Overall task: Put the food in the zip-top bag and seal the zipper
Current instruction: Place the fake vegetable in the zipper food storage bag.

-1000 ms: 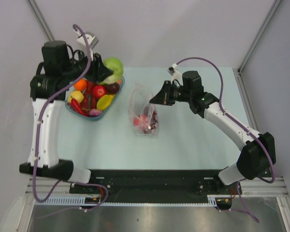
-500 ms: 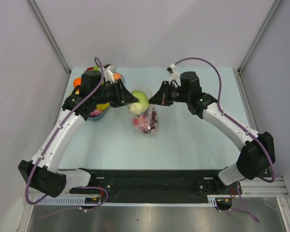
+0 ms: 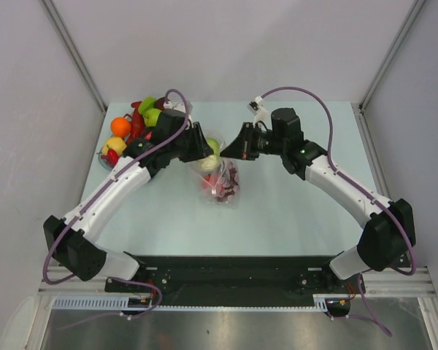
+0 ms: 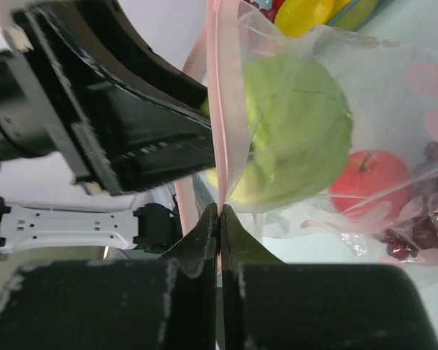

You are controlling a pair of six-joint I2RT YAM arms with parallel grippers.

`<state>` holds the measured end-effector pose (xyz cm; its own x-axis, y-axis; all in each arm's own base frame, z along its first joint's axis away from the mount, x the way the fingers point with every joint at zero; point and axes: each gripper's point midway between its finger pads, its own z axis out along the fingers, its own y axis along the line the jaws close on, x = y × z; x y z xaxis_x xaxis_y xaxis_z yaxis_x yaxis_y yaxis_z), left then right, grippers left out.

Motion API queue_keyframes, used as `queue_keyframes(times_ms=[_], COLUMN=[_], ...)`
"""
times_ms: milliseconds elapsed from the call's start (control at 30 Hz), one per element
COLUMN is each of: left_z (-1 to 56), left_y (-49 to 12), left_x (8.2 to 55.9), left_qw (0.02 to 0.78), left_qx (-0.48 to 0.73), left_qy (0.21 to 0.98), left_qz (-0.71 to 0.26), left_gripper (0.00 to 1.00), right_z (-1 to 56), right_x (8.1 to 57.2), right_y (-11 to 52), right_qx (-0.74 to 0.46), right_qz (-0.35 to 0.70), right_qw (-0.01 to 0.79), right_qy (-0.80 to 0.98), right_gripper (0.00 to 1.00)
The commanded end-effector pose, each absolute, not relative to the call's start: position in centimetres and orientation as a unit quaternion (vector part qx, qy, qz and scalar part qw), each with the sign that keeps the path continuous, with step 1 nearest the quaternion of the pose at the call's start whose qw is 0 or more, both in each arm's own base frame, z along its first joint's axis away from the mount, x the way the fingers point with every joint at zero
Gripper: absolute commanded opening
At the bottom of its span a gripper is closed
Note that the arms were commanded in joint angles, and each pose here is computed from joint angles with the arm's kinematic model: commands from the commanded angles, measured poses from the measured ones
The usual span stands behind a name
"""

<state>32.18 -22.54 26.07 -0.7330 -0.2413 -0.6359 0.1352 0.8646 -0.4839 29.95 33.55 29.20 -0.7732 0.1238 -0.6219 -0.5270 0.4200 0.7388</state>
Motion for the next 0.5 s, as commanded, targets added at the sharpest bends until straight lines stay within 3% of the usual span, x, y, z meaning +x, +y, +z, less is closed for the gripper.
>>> queue_keyframes(times_ms=[0, 200, 233, 300, 400, 467], left_z=[27.7, 27.3, 27.9, 29.0, 32.0, 34.9], left_y=[-23.9, -24.1, -24.4, -24.8, -25.1, -25.2], left_x=[34.3, 36.4, 36.5, 36.5, 35.5, 33.9], left_qw=[0.437, 0.455, 0.46, 0.472, 0.506, 0.536], left_qx=[-0.015, -0.01, -0.003, 0.019, 0.06, 0.106], left_qy=[0.872, 0.871, 0.867, 0.858, 0.828, 0.795], left_qz=[-0.217, -0.186, -0.191, -0.203, -0.234, -0.264], left_gripper=[0.13, 0.45, 0.58, 0.64, 0.93, 0.96], right_z=[33.1, 34.7, 34.8, 34.8, 34.5, 34.4], right_x=[30.9, 30.7, 30.7, 30.8, 31.8, 32.2], right_y=[33.5, 33.2, 33.2, 33.0, 32.2, 31.7], right_qx=[-0.13, -0.121, -0.116, -0.112, -0.093, -0.083], right_qz=[0.564, 0.601, 0.605, 0.608, 0.607, 0.604], right_qw=[0.331, 0.312, 0.305, 0.301, 0.298, 0.298], right_qy=[0.745, 0.726, 0.726, 0.726, 0.731, 0.735], right_gripper=[0.0, 0.0, 0.0, 0.0, 0.0, 0.0])
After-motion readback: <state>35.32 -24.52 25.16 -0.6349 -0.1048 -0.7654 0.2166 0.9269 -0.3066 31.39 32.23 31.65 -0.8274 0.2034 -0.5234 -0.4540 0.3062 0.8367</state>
